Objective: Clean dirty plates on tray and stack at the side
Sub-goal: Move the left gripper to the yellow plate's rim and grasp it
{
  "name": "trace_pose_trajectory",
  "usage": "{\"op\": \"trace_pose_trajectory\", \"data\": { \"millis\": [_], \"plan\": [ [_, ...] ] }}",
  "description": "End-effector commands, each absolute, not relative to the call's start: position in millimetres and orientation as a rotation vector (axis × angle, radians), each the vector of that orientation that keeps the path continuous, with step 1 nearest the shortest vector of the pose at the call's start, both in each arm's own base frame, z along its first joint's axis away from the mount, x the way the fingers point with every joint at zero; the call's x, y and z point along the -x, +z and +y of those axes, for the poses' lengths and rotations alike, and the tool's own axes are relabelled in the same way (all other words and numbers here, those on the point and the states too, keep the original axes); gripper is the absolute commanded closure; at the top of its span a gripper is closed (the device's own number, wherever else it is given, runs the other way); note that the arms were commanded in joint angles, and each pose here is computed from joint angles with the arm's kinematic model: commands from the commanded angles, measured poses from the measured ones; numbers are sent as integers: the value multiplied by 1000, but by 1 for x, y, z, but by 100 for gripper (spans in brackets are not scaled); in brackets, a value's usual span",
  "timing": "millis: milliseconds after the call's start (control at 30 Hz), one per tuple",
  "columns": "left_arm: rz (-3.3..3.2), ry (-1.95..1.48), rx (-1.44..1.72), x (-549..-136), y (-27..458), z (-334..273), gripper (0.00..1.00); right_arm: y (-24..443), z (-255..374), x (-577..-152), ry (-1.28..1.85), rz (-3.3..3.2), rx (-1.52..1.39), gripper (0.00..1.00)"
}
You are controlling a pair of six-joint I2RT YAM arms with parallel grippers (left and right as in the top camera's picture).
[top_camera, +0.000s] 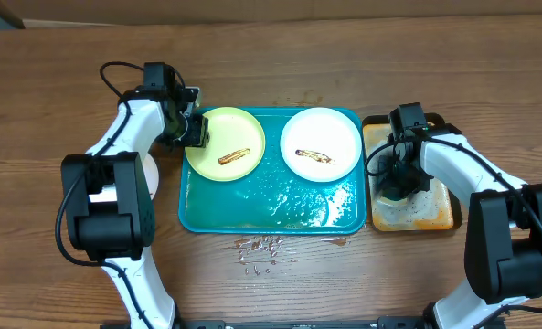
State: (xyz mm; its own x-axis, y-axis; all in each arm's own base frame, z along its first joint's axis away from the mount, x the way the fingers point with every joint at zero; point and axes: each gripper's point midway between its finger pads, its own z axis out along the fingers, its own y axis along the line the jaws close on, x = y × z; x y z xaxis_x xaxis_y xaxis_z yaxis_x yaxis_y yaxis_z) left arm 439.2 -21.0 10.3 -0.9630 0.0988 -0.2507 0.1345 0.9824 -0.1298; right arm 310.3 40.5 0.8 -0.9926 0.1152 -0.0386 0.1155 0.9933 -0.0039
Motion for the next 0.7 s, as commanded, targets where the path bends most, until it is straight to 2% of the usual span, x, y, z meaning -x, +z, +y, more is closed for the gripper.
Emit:
{"op": "trace_pose_trajectory", "data": {
  "millis": [0,200,400,667],
  "plan": [
    [2873,-123,-176,-444,16,-15,36,-8,42,-306,12,3135,-192,76],
    [2770,-139,-210,-461,50,-19,36,-8,42,-306,13,3134,-192,76],
    [2725,-239,-327,-465,52,-41,36,-8,42,-306,12,3135,-192,76],
    [2685,-222,-331,-475,52,-42,33,-8,42,-306,12,3136,-193,76]
  ]
}}
